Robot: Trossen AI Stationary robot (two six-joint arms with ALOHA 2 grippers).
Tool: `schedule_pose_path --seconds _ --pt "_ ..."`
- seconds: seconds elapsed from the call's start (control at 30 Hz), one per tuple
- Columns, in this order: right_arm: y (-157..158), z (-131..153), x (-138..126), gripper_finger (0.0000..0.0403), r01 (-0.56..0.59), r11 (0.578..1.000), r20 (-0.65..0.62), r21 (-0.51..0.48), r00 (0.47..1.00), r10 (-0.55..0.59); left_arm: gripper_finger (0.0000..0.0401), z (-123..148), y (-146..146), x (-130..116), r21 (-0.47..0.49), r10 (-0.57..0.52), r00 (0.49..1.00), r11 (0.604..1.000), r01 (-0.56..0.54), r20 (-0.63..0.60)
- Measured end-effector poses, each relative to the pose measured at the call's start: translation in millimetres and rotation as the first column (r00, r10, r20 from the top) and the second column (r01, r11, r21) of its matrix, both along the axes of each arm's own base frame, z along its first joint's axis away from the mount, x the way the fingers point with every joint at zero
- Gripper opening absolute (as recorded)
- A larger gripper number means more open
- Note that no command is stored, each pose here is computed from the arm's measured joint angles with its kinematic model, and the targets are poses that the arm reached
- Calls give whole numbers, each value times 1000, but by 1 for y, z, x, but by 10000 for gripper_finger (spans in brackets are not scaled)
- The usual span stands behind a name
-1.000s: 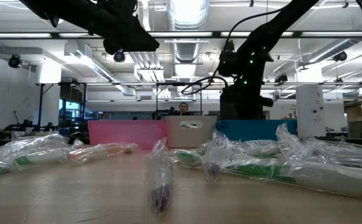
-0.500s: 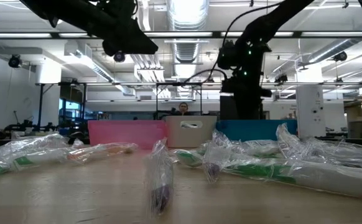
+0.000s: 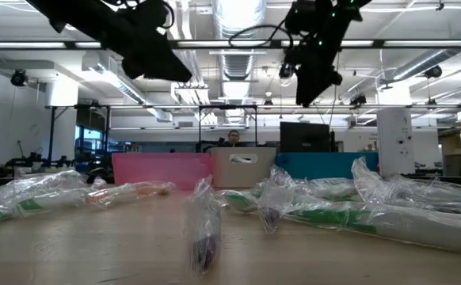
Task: Pick & Place Toothbrushes
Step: Put the green toothbrush into the white bin
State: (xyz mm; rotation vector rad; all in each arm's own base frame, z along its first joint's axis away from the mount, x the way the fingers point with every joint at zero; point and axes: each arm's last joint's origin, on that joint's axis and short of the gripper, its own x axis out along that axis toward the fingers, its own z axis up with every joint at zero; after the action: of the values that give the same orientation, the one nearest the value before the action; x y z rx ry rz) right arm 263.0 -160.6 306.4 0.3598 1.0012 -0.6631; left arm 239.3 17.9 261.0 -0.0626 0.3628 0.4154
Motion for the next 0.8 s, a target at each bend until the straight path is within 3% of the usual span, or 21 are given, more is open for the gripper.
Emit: schedule_pose_path --seconds 0.17,0.33,0.6,0.7,0.8 --pt "12 18 -8 127 -61 997 36 -52 997 63 122 -14 -19 -5 -124 10 995 992 -22 -98" --pt "15 26 -14 109 -81 993 52 -80 995 86 122 -29 -43 -13 -183 139 975 968 -170 -171" --pt "15 24 -13 91 -116 988 33 -97 992 120 122 -55 -82 -3 -255 161 963 943 -214 -215" --pt "15 25 -13 87 -126 987 30 -102 991 129 122 -63 -92 5 -265 174 938 930 -257 -299" --pt "15 25 -13 87 -126 987 29 -102 991 130 122 -65 -96 10 -254 248 879 894 -370 -407"
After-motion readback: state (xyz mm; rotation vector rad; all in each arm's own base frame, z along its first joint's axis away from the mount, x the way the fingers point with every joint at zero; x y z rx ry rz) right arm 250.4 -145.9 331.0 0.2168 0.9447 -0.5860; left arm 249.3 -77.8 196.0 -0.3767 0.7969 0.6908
